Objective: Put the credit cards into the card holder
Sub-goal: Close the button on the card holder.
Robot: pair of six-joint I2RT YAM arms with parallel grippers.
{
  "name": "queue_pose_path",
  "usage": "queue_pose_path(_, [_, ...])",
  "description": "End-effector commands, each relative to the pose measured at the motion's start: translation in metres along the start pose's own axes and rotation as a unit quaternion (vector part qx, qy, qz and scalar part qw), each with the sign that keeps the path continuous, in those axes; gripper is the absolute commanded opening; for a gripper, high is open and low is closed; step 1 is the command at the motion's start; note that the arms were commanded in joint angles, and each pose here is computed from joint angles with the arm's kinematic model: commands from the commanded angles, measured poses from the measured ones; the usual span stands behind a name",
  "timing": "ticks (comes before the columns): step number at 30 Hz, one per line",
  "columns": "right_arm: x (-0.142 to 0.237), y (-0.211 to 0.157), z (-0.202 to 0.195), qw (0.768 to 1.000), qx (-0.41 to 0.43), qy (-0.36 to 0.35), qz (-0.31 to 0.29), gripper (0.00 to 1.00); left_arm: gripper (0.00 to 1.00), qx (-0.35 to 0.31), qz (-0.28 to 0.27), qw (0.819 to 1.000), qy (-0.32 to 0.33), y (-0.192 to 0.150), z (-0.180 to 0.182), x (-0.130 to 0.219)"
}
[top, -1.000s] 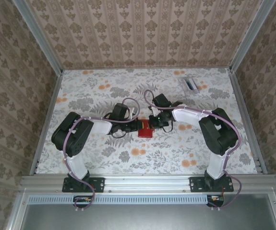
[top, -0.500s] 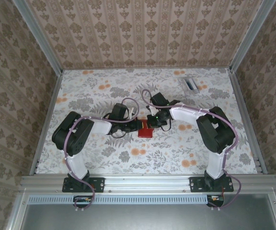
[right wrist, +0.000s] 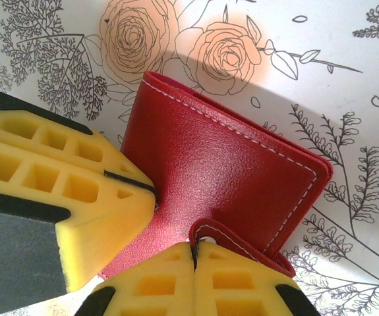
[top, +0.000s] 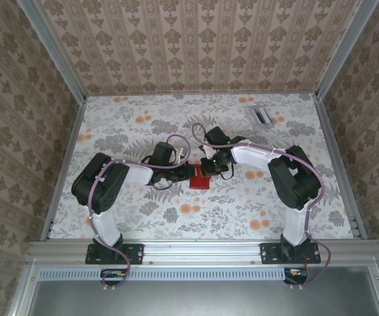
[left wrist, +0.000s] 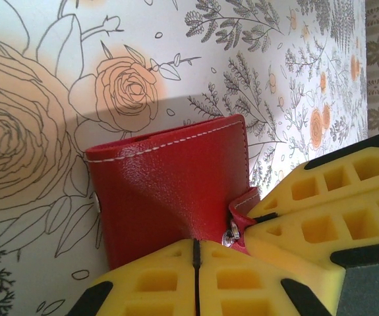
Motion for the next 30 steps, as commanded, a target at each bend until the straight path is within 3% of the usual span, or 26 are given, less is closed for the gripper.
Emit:
queue_pose_path(1, [-0.013,-0.014,0.004,0.999,0.007,0.01,0.053,0.0,0.08,0.027,0.021,0.999,0.021,-0.01,0.017,-0.006])
queue_pose_path(23, [-0.019,-0.017,0.009,0.992,0.057,-0.024,0.108,0.0,0.08,0.033,0.02,0.999,0.028,-0.01,0.023,-0.01])
queue_pose_path(30, [-0.036,-0.019,0.001,0.988,0.045,-0.032,0.141,0.0,0.08,0.033,0.02,0.999,0.025,-0.009,0.021,-0.01])
Point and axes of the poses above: each hand's point on the last joint's axis, 136 mm out from that joint toward the fingers, its own x axis back along the fingers, its own z axis along the line the jaws close on, y = z × x, the point moved 9 cm from there along x, back along the fingers, and after that the axes turned 11 degrees about x, right-handed, at the moved point
